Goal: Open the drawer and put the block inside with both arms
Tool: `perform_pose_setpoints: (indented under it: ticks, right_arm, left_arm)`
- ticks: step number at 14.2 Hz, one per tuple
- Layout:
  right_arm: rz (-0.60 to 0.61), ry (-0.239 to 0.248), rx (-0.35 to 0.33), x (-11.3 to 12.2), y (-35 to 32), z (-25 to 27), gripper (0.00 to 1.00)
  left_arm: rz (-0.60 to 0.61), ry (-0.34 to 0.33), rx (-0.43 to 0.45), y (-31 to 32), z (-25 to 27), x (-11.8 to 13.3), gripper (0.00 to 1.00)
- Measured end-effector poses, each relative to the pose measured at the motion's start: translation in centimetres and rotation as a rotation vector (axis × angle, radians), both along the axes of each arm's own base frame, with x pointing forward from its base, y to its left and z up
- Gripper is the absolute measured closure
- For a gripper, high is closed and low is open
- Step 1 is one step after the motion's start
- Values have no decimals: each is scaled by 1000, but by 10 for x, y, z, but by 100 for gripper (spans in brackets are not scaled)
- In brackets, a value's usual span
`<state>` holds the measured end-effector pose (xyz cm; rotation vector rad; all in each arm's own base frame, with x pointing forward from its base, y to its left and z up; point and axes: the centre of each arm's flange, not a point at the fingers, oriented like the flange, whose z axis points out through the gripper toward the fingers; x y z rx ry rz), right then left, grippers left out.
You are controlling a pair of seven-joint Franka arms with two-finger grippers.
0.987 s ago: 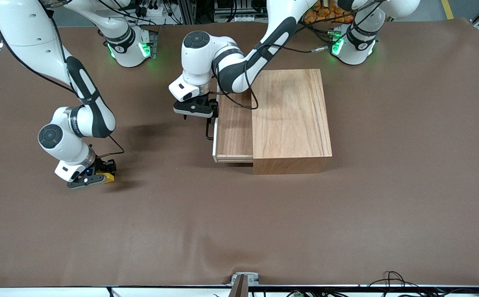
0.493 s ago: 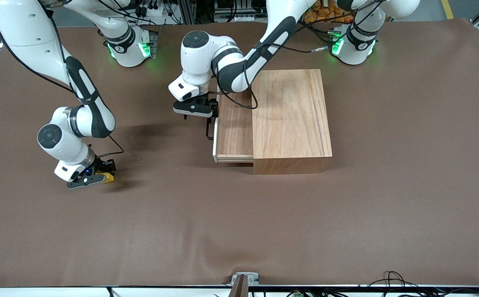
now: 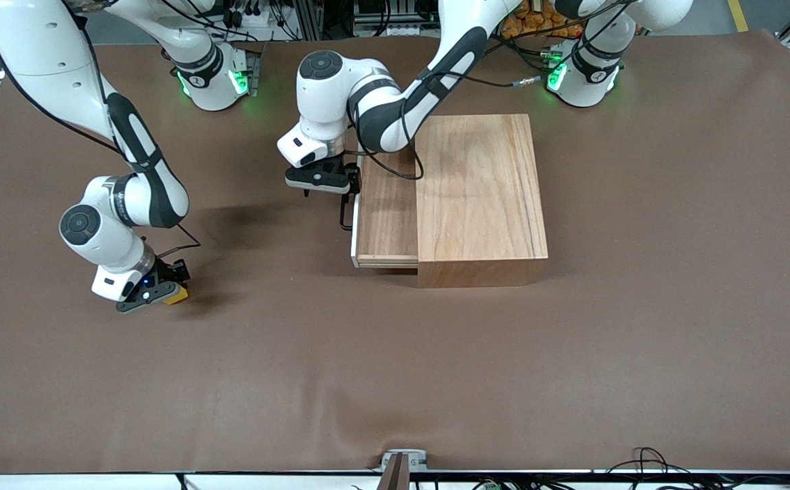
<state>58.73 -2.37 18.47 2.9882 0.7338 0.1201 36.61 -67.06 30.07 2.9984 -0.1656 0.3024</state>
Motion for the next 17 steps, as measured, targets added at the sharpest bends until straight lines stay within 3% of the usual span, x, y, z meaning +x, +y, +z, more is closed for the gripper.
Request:
perform_pose_setpoints:
  ticks: [3,6,9,13,17]
  right_arm:
    - [78,25,-5,11,0,19,44]
    - [155,152,4,31,-27,65,44]
    - [227,225,58,32,-86,92,44]
    - [368,280,110,41,-93,129,44]
    - [559,271,122,64,-55,221,44]
  left_arm:
    - [0,10,24,-2,6,-3,0]
    - [2,14,33,-2,8,-3,0]
    - [4,27,38,-2,19,-7,0]
    - [21,32,26,3,70,-10,0]
    - [62,14,23,25,126,4,0]
